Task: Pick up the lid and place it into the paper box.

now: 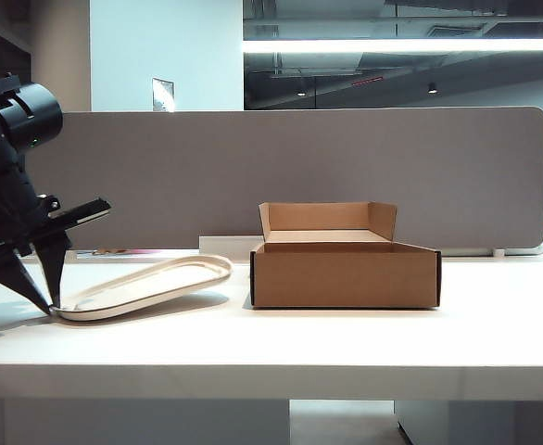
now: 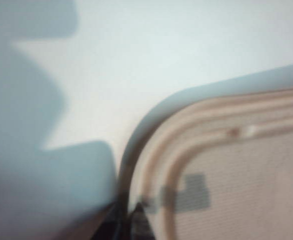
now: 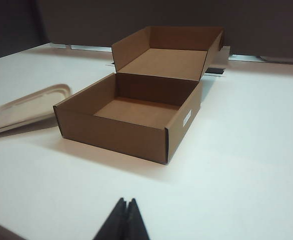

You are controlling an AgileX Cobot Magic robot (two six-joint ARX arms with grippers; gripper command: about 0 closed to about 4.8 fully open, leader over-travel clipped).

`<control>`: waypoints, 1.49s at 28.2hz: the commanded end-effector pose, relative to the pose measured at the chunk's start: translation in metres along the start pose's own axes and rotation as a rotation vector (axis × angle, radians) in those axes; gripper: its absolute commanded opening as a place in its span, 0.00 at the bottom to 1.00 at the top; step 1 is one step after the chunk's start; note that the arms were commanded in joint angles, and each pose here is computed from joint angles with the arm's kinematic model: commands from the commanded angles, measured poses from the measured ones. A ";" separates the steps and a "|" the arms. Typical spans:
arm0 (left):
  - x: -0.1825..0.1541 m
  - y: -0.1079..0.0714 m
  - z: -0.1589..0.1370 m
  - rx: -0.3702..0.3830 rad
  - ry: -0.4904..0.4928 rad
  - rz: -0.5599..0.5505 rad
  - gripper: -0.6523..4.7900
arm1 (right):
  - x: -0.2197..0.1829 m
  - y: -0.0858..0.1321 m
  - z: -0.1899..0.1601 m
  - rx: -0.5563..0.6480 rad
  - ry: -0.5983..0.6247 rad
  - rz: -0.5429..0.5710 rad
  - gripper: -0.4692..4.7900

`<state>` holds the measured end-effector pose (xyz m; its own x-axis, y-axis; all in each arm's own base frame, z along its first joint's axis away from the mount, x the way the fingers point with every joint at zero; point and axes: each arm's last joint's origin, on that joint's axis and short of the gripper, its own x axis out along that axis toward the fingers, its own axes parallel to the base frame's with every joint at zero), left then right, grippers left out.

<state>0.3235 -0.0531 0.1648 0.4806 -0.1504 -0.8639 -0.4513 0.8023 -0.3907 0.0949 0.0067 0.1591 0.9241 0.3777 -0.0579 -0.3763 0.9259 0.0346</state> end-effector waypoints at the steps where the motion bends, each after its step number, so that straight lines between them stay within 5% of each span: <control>1: 0.002 0.002 -0.002 -0.003 0.009 0.018 0.11 | 0.000 0.000 0.000 -0.005 -0.011 0.001 0.09; 7: -0.003 -0.002 0.002 0.008 -0.031 -0.020 0.11 | 0.000 0.000 0.000 -0.004 -0.011 0.001 0.09; 25: -0.088 -0.044 0.038 0.076 -0.313 -0.239 0.11 | 0.000 0.000 0.000 -0.004 -0.011 0.001 0.09; 35: -0.069 -0.037 0.032 0.096 -0.214 -0.151 0.12 | 0.000 0.000 0.000 -0.004 -0.010 0.001 0.09; 39: -0.050 -0.029 0.026 0.089 -0.115 -0.065 0.44 | 0.000 0.000 0.000 -0.004 -0.010 0.001 0.09; 42: -0.036 -0.025 0.023 0.085 -0.051 -0.030 0.47 | 0.000 0.000 0.000 -0.004 -0.010 0.001 0.09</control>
<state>0.3342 -0.0539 0.2149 0.5475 -0.1352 -0.8258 -0.3754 0.8423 -0.3869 0.0949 0.0067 0.1592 0.9241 0.3777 -0.0575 -0.3763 0.9259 0.0340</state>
